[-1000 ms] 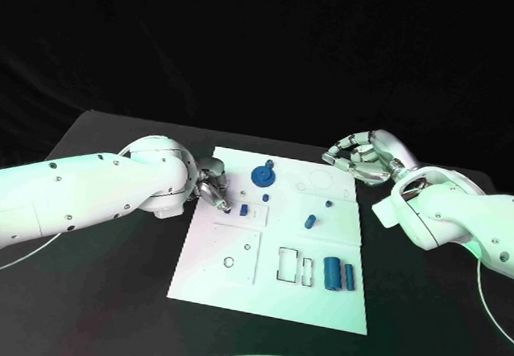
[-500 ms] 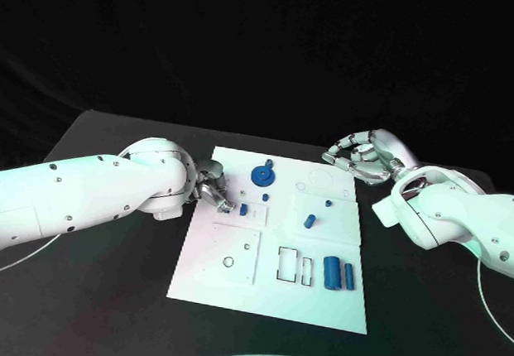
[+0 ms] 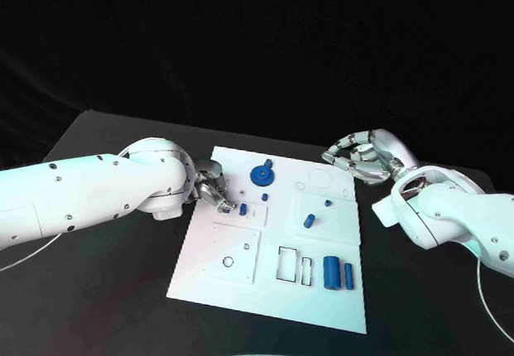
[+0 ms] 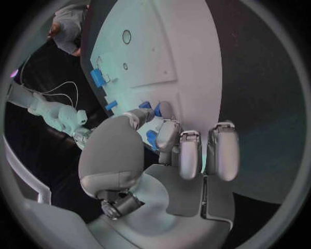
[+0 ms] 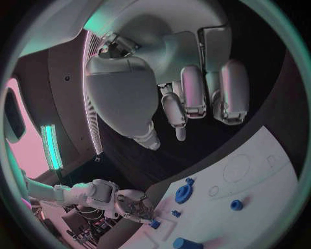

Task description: Assemble the parts on the task board

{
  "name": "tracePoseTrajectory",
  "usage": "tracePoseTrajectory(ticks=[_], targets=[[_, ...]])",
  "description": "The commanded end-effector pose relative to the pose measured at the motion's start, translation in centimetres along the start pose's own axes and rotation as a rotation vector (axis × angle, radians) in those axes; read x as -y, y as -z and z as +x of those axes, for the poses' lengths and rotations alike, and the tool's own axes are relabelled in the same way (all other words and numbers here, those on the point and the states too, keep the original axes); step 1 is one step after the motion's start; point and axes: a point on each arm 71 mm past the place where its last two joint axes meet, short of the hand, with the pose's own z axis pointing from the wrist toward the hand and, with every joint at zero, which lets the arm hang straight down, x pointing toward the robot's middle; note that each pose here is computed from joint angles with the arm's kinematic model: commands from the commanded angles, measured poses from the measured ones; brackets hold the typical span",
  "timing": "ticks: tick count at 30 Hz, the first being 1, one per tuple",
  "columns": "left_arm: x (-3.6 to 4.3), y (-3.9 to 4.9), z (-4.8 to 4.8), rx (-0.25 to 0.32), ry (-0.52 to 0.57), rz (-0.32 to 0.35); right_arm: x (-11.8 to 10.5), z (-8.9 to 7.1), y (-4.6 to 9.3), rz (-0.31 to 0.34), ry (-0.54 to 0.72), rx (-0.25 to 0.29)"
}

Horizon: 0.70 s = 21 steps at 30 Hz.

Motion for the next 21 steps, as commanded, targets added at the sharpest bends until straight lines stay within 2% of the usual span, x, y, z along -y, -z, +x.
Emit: tracePoseTrajectory(ticks=[1, 10, 21], targets=[[-0.01, -0.06, 0.14, -0.008, 0.007, -0.001, -0.07, 0.06, 0.00, -0.009, 0.005, -0.004], [-0.25, 0.26, -0.23, 0.004, 0.018, 0.000, -0.05, 0.04, -0.01, -0.009, 0.006, -0.003], [-0.16, 0.54, -0.66, 0.029, 0.053, 0.012, -0.04, -0.06, -0.06, -0.014, 0.006, 0.010]])
